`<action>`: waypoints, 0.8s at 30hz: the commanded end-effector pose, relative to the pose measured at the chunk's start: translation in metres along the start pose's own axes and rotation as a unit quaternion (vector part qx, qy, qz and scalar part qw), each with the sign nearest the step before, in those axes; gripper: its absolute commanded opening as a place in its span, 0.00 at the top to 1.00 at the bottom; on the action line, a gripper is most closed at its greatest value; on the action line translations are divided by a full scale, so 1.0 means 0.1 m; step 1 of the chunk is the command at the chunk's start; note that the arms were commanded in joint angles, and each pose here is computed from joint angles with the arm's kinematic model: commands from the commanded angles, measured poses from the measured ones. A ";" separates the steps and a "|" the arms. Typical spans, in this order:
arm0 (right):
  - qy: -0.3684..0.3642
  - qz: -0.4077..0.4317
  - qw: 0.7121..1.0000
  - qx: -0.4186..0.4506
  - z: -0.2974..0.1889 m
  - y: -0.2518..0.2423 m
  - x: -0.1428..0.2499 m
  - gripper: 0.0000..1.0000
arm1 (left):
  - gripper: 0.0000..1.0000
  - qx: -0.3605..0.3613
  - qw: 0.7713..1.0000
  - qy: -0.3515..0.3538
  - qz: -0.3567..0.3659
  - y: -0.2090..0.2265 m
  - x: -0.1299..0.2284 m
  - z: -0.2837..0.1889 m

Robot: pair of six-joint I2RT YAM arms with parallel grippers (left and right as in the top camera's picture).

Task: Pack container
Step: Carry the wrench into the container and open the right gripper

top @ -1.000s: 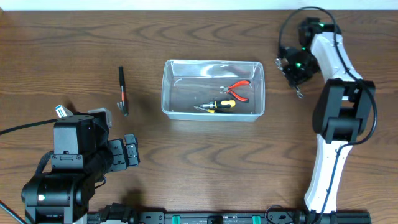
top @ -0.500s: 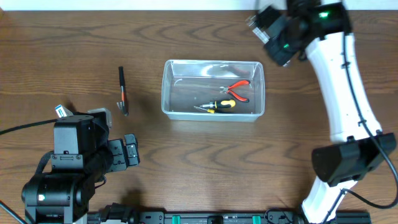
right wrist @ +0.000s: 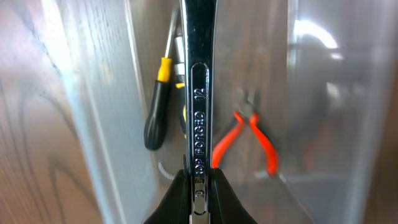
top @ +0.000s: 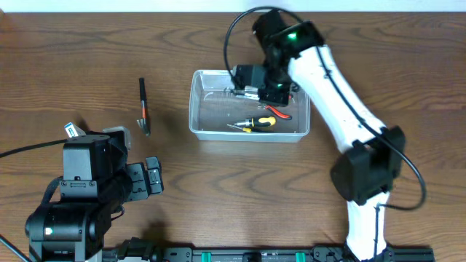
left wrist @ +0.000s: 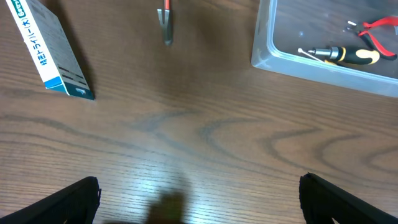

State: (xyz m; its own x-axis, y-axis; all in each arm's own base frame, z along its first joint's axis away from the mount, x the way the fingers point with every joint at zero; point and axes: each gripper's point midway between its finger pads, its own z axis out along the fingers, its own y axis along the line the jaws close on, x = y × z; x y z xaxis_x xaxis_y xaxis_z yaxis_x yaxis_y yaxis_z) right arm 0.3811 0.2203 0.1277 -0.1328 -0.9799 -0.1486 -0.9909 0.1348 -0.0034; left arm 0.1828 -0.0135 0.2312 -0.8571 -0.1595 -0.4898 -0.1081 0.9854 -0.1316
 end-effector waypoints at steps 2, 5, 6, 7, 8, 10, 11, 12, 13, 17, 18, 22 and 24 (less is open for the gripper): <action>0.021 -0.022 0.998 -0.049 0.50 0.04 0.01 0.99 | 0.02 -0.003 1.000 -0.003 0.007 0.01 -0.01 -0.02; 0.031 -0.018 0.997 -0.063 0.72 0.02 0.03 0.99 | 0.02 -0.003 1.000 -0.003 0.007 0.01 -0.01 -0.02; 0.033 -0.016 0.997 -0.066 0.77 0.02 0.04 0.96 | 0.02 -0.003 1.000 -0.003 0.007 0.01 -0.01 -0.02; 0.035 -0.011 0.997 -0.068 0.81 0.02 0.04 0.93 | 0.02 -0.003 1.000 -0.003 0.007 0.01 -0.01 -0.02; 0.035 -0.008 0.997 -0.068 0.82 0.01 0.04 0.89 | 0.02 -0.003 1.000 -0.003 0.007 0.01 -0.01 -0.02; 0.034 -0.007 0.997 -0.066 0.85 -0.01 0.04 0.78 | 0.02 -0.003 1.000 -0.003 0.007 0.01 -0.01 -0.02; 0.032 -0.006 0.997 -0.064 0.85 -0.02 0.03 0.76 | 0.02 -0.003 1.000 -0.003 0.007 0.01 -0.01 -0.02; 0.031 -0.007 0.998 -0.062 0.85 -0.02 0.02 0.72 | 0.02 -0.003 1.000 -0.003 0.007 0.01 -0.01 -0.02; 0.031 -0.006 0.998 -0.062 0.85 -0.03 0.02 0.69 | 0.02 -0.003 1.000 -0.003 0.007 0.01 -0.01 -0.02; 0.033 0.014 0.997 -0.061 0.85 -0.03 0.02 0.60 | 0.02 -0.003 1.000 -0.003 0.007 0.01 -0.01 -0.02; 0.032 0.020 0.997 -0.060 0.84 -0.03 0.02 0.59 | 0.02 -0.003 1.000 -0.003 0.007 0.01 -0.01 -0.02; 0.018 0.045 0.998 -0.039 0.62 -0.05 -0.03 0.53 | 0.02 -0.003 1.000 -0.004 0.007 0.01 -0.02 -0.02; 0.001 0.041 0.999 -0.012 0.35 -0.09 -0.07 0.47 | 0.02 -0.002 1.000 -0.008 0.007 0.01 -0.04 -0.03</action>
State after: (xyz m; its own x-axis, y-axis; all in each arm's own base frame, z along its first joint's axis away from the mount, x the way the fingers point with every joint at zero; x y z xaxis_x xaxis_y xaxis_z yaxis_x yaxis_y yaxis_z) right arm 0.3865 0.2258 0.0454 -0.1946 -0.9786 -0.0673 -0.9759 0.1862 0.1136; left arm 0.1831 -0.0135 0.2314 -0.8563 -0.1598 -0.4911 -0.1083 0.9853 -0.1319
